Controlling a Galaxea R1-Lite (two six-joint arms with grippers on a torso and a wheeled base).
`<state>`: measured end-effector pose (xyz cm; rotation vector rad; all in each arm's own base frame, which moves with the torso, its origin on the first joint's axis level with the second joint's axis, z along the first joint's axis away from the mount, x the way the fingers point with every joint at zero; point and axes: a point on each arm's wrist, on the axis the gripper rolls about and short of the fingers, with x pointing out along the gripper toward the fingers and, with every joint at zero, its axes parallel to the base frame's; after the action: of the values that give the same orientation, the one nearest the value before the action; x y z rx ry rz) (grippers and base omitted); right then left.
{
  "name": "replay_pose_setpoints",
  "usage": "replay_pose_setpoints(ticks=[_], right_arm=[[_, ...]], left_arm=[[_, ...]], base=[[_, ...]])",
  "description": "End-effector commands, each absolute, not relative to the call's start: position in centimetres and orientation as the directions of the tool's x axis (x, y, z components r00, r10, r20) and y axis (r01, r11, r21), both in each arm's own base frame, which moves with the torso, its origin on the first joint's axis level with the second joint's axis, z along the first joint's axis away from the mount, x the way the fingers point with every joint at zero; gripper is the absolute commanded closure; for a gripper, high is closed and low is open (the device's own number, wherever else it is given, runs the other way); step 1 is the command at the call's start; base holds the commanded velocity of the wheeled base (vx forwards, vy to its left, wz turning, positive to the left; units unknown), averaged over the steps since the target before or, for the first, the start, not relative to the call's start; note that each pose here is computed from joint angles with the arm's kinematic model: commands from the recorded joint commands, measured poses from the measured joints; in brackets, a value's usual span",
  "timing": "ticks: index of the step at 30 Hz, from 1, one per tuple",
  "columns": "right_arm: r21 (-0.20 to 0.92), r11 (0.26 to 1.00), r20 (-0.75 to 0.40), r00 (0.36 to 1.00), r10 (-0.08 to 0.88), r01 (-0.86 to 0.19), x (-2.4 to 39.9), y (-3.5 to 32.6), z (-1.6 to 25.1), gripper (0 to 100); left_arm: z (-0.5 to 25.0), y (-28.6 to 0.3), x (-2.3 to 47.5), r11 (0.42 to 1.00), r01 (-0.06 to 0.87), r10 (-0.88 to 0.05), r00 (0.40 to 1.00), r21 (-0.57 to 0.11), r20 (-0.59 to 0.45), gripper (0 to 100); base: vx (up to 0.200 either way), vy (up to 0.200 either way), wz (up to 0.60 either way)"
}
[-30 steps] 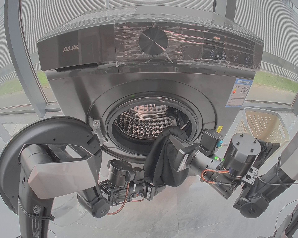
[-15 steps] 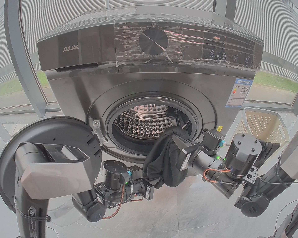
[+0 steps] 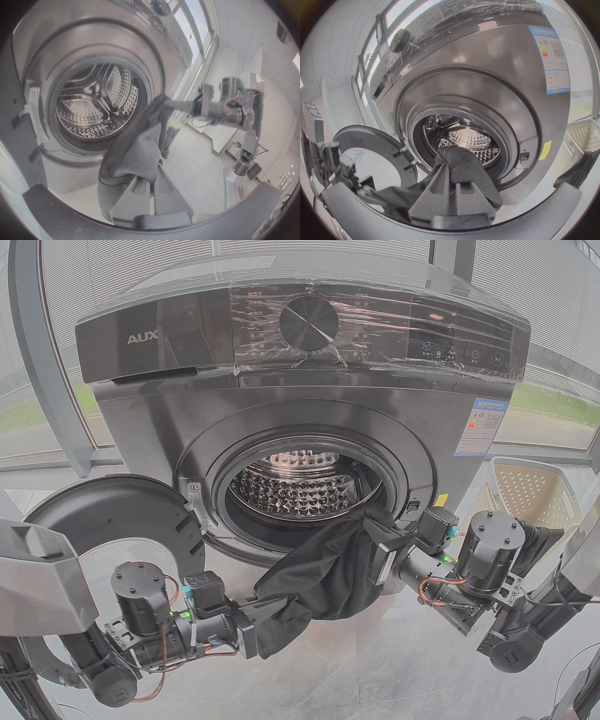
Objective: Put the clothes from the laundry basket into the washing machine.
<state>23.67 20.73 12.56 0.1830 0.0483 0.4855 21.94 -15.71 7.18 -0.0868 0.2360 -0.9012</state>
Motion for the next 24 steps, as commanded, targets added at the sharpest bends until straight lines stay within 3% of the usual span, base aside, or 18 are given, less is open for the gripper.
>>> replay_pose_setpoints(ticks=[1, 6, 12, 24], right_arm=[[0.167, 0.878, -0.080, 0.882, 0.465, -0.448, 23.4, 20.3, 10.6, 100], [0.156, 0.881, -0.123, 0.876, 0.466, -0.447, 23.6, 20.5, 9.3, 100], [0.143, 0.884, -0.167, 0.870, 0.464, -0.445, 23.8, 20.9, 7.6, 100], [0.142, 0.881, -0.178, 0.864, 0.471, -0.451, 23.7, 21.0, 7.3, 100]], left_arm=[[11.1, -13.4, 21.0, 0.627, 0.769, -0.777, 0.629, -0.126, -0.027, 100], [13.9, -13.6, 21.1, 0.608, 0.785, -0.780, 0.619, -0.119, 0.090, 100], [14.0, -13.8, 21.3, 0.607, 0.785, -0.780, 0.618, -0.126, 0.096, 100], [14.9, -14.5, 21.4, 0.586, 0.802, -0.790, 0.597, -0.116, 0.138, 100]], base=[[0.000, 0.000, 0.00], [0.000, 0.000, 0.00], [0.000, 0.000, 0.00], [0.000, 0.000, 0.00]])
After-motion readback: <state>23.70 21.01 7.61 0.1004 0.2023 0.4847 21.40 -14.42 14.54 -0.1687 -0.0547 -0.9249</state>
